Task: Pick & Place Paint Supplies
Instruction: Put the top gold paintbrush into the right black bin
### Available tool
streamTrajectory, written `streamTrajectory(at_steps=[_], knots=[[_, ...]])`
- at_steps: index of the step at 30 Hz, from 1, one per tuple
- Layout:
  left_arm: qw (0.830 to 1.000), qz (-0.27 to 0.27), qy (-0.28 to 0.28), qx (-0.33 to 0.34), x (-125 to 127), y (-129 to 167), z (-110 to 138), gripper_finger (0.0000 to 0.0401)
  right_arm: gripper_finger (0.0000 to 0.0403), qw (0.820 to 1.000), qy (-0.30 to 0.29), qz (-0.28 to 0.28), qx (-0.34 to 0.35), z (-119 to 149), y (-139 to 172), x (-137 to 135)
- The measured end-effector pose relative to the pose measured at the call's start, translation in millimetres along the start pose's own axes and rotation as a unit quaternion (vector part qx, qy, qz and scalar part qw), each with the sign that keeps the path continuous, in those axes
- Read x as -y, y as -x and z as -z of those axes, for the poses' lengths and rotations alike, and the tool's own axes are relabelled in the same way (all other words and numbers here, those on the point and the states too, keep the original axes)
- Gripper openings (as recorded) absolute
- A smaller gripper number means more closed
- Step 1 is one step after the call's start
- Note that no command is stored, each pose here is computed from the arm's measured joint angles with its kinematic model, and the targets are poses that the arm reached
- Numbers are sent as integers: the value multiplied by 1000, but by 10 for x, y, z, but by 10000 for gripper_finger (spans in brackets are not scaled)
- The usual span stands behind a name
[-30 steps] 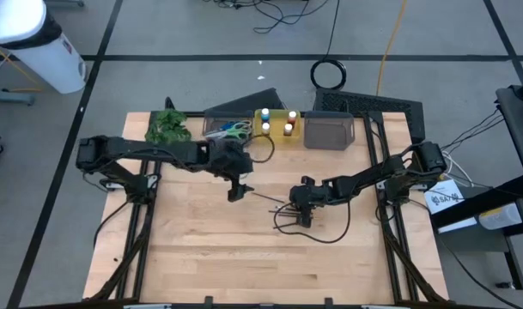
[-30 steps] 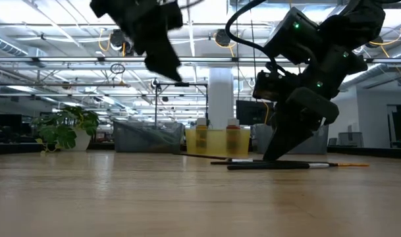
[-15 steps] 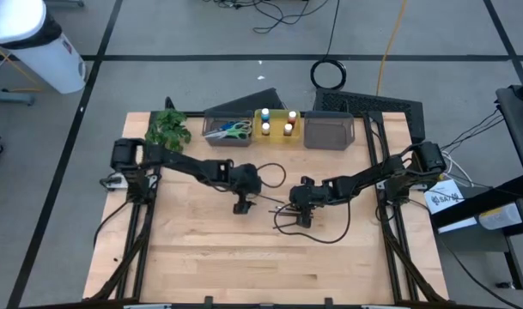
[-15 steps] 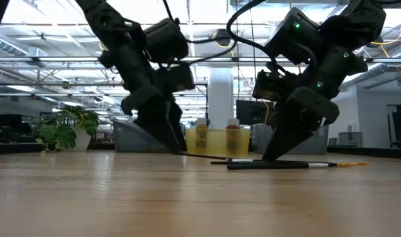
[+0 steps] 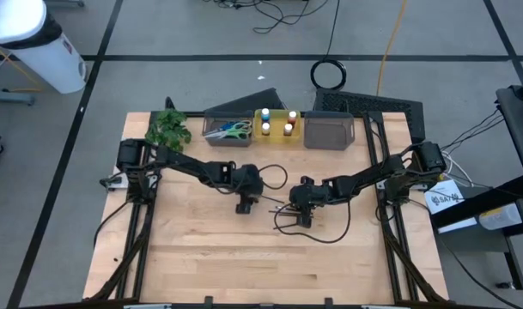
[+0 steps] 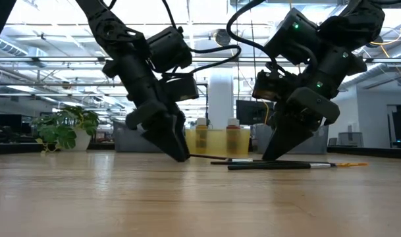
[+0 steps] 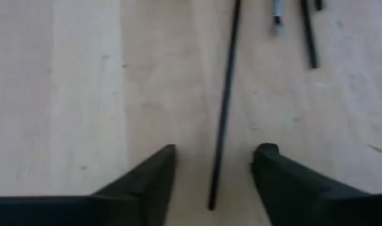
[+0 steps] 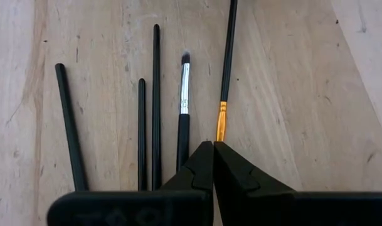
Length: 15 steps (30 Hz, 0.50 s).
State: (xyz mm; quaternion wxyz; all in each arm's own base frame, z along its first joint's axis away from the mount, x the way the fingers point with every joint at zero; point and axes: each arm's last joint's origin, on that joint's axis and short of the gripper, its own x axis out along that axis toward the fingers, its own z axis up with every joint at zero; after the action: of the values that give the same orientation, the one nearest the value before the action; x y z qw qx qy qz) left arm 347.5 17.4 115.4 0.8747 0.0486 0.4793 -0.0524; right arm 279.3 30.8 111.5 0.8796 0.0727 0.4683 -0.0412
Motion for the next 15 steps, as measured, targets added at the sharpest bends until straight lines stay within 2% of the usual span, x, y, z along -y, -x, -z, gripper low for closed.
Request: streamTrajectory(at_steps=[8,15], knots=[[1000,-8,15,-12,-24,-1,26,20,0,1000,-3,1,0,-2,-1,10],[1000,23,4,-21,-69,52,55,5,0,1000,6,-1,10,-35,136,13]])
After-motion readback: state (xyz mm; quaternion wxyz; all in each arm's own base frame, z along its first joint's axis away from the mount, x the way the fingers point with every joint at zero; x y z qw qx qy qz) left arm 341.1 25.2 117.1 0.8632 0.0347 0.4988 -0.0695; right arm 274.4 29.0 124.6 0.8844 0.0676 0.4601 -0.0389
